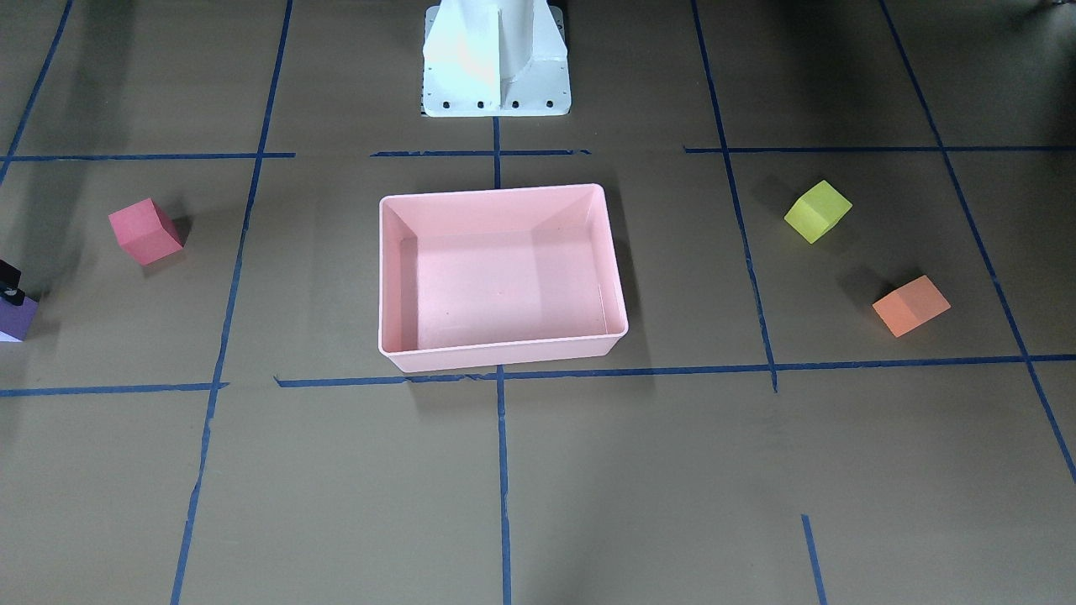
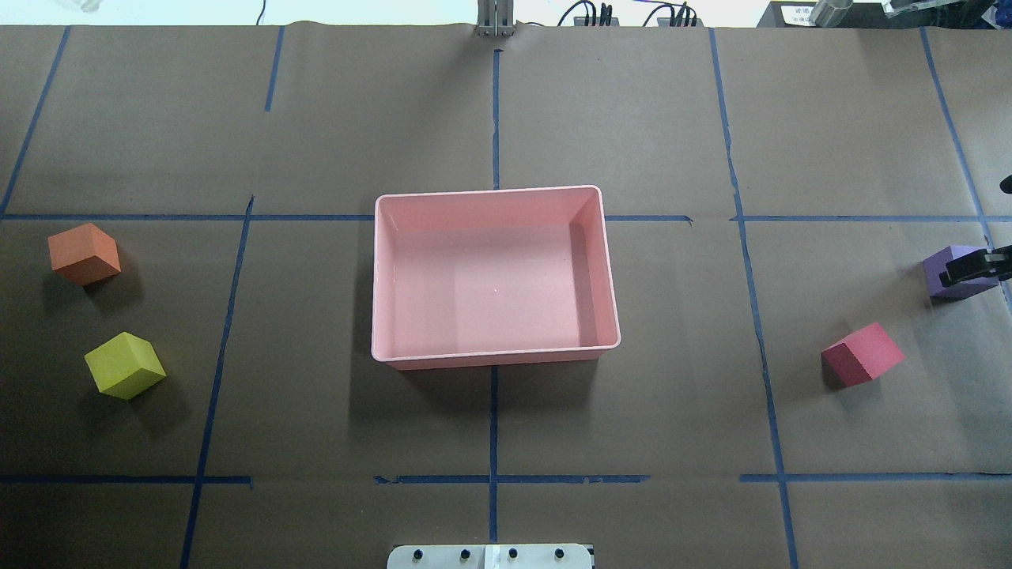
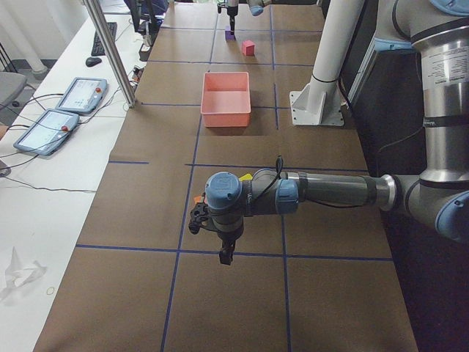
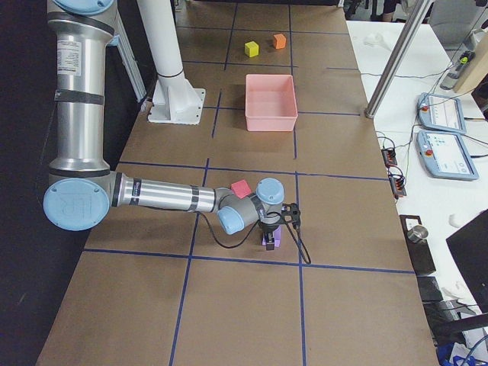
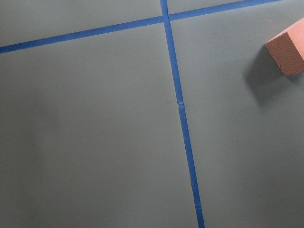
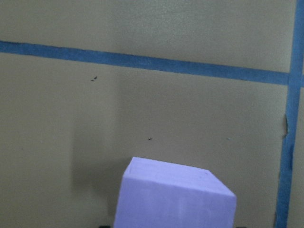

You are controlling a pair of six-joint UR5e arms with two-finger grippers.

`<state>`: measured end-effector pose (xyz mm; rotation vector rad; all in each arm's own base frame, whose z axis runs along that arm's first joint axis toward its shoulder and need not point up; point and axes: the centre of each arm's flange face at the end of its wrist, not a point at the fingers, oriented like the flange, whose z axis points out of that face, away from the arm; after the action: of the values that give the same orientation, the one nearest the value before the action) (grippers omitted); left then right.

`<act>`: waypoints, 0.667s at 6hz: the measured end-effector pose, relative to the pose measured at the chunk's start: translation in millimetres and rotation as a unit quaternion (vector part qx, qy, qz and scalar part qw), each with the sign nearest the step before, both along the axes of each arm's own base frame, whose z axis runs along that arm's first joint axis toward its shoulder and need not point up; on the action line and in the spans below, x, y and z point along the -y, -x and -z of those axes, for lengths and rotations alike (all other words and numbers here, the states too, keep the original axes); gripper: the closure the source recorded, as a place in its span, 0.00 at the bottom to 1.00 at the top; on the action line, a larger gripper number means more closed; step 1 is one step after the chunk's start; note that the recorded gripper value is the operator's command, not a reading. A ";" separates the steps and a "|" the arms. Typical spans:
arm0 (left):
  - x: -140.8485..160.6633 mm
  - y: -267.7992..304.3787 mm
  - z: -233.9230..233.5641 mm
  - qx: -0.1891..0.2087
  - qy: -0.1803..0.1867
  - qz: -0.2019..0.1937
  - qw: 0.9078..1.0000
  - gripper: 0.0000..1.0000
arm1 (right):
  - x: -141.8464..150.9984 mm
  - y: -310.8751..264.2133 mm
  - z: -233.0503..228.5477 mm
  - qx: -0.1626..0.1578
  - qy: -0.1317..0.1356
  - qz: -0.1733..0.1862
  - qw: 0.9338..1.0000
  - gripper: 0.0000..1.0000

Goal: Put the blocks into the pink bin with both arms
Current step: 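Lower the right gripper onto the purple cube and grasp it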

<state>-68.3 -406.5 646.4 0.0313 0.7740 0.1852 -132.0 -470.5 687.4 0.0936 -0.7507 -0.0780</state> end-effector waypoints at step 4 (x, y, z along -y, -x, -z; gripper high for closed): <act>-0.1 0.0 -0.4 0.000 0.000 0.000 1.000 0.00 | 35.3 28.9 80.2 0.033 -0.064 0.010 0.997 0.54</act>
<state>-68.3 -406.3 646.8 0.0305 0.7740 0.1848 -160.8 -505.8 607.2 0.2116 -0.8123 -0.1421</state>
